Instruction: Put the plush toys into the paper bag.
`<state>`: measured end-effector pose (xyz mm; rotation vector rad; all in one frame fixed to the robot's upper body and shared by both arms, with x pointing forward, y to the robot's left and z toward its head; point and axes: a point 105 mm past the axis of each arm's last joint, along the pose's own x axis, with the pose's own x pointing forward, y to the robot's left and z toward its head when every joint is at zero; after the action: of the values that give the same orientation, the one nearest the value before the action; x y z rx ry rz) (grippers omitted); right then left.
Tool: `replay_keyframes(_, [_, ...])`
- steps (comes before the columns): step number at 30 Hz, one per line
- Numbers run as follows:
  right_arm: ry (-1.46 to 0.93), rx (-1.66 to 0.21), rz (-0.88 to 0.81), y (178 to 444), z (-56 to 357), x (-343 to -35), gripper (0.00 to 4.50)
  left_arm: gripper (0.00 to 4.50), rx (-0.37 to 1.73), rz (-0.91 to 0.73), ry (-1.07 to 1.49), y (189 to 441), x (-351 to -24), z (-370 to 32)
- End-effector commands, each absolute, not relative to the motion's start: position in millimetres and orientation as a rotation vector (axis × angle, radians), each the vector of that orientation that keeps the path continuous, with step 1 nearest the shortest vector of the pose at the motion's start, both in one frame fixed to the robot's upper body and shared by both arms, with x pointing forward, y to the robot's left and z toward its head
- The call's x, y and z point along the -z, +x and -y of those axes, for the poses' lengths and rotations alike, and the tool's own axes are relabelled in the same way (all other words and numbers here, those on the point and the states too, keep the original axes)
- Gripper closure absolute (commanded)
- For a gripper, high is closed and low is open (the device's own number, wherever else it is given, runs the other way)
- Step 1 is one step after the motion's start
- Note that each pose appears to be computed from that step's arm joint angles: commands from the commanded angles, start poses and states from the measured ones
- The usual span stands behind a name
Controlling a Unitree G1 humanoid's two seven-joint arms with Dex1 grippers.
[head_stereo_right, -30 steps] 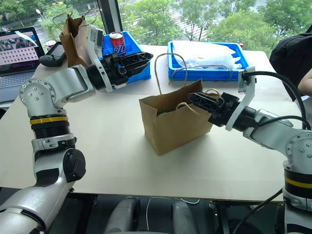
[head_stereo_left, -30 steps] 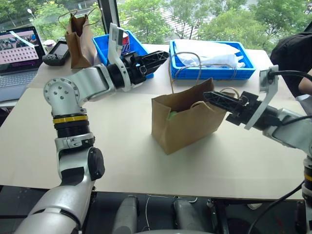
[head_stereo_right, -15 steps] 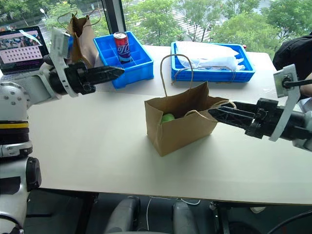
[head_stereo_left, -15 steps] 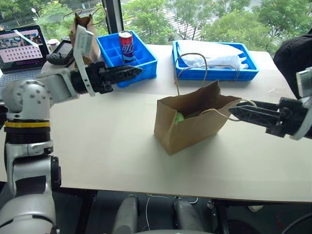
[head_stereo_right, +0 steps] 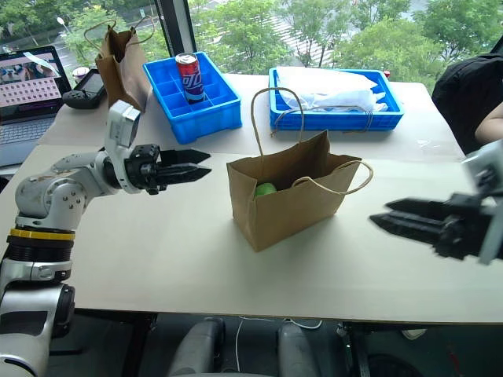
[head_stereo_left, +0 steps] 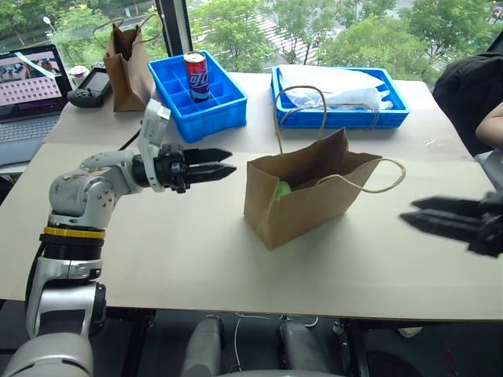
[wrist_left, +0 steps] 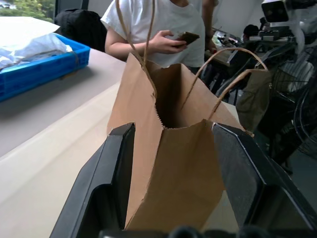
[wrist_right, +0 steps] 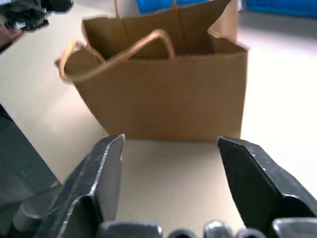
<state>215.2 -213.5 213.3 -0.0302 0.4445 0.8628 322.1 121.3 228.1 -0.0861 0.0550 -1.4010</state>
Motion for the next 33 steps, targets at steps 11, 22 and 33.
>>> replay_keyframes(11, [-0.168,-0.906,-0.254,233,151,-197,4.50,0.16,1.365,-0.085,-0.132,323,-234,-133])
replay_keyframes(22, [-0.169,-0.747,-0.138,270,143,-191,4.50,0.07,1.392,-0.118,-0.068,323,-205,-97])
replay_keyframes(33, [-0.106,-0.705,-0.053,283,115,-190,4.50,0.07,1.456,-0.101,-0.096,311,-201,-68])
